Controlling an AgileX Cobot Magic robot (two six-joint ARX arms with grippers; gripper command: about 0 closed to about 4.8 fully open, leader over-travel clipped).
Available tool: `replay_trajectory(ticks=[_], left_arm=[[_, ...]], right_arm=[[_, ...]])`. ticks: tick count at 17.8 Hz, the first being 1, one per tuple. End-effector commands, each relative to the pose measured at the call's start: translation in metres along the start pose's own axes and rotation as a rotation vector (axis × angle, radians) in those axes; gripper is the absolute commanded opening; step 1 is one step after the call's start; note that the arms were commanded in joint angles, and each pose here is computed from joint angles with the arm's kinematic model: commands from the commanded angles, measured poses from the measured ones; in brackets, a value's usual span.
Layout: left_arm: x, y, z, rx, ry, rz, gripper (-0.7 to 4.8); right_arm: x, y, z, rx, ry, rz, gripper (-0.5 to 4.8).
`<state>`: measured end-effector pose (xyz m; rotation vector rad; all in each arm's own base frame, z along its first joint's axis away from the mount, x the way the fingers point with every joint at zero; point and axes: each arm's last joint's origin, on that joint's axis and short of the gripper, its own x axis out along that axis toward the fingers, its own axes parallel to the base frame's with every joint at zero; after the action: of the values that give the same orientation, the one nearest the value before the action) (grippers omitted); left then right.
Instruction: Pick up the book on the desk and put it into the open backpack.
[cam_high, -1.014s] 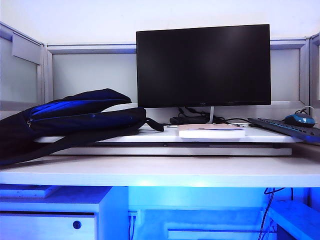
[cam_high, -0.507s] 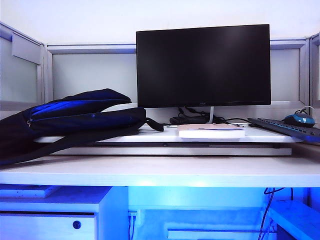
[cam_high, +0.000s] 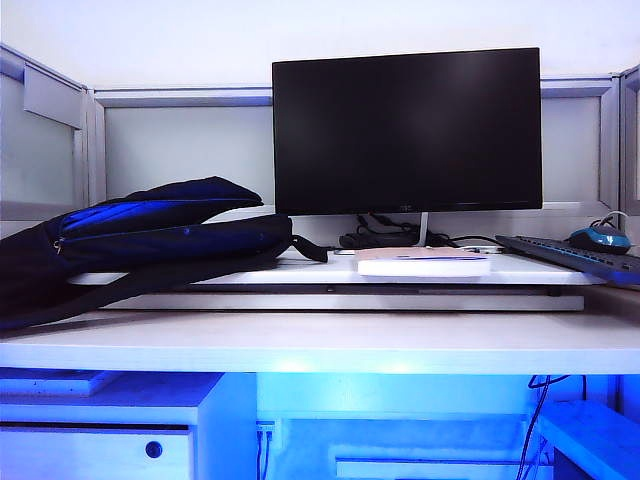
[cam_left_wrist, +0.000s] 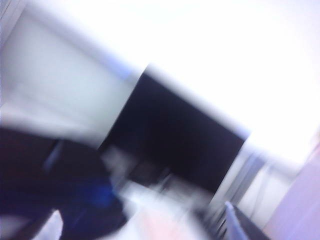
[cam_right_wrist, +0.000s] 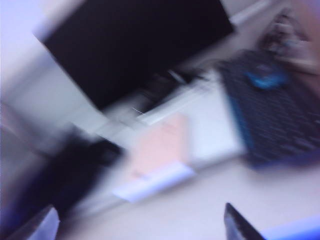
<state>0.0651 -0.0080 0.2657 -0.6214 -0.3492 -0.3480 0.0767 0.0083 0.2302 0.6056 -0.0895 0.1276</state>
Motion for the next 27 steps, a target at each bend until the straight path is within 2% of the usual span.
replay_trajectory(ticks=[1, 4, 6, 8, 9, 11, 14, 16, 20, 23, 27], left_arm=[[0.0, -0.027, 0.036, -0.053, -0.124, -0.057, 4.79], [0.015, -0.051, 0.07, -0.102, -0.145, -0.111, 4.79], [0.033, -0.062, 0.086, -0.108, -0.099, -0.147, 4.79], [0.061, -0.064, 0.096, -0.139, -0.041, -0.148, 4.79], [0.081, -0.057, 0.092, -0.228, -0.008, -0.127, 4.79], [0.107, -0.042, 0.079, -0.358, 0.054, -0.088, 4.79], [0.146, -0.01, 0.046, -0.478, 0.216, 0.009, 4.79], [0.164, 0.01, 0.024, -0.534, 0.292, 0.08, 4.79], [0.195, 0.05, -0.019, -0.64, 0.353, 0.172, 4.79], [0.208, 0.08, -0.053, -0.692, 0.407, 0.23, 4.79], [0.215, 0.105, -0.084, -0.705, 0.441, 0.267, 4.79]], right_arm=[[-0.008, 0.022, 0.031, 0.114, -0.143, 0.147, 4.65], [-0.012, 0.044, 0.063, 0.119, -0.211, 0.202, 4.65], [-0.008, 0.058, 0.082, 0.113, -0.201, 0.233, 4.65], [0.009, 0.069, 0.095, 0.106, -0.165, 0.268, 4.65], [0.027, 0.071, 0.096, 0.127, -0.117, 0.271, 4.65], [0.061, 0.067, 0.087, 0.253, -0.015, 0.264, 4.65], [0.115, 0.056, 0.064, 0.439, 0.138, 0.26, 4.65], [0.143, 0.046, 0.046, 0.558, 0.217, 0.238, 4.66], [0.192, 0.015, -0.003, 0.771, 0.345, 0.136, 4.69], [0.213, -0.008, -0.037, 0.844, 0.392, 0.068, 4.69], [0.225, -0.031, -0.071, 0.865, 0.429, -0.015, 4.69]])
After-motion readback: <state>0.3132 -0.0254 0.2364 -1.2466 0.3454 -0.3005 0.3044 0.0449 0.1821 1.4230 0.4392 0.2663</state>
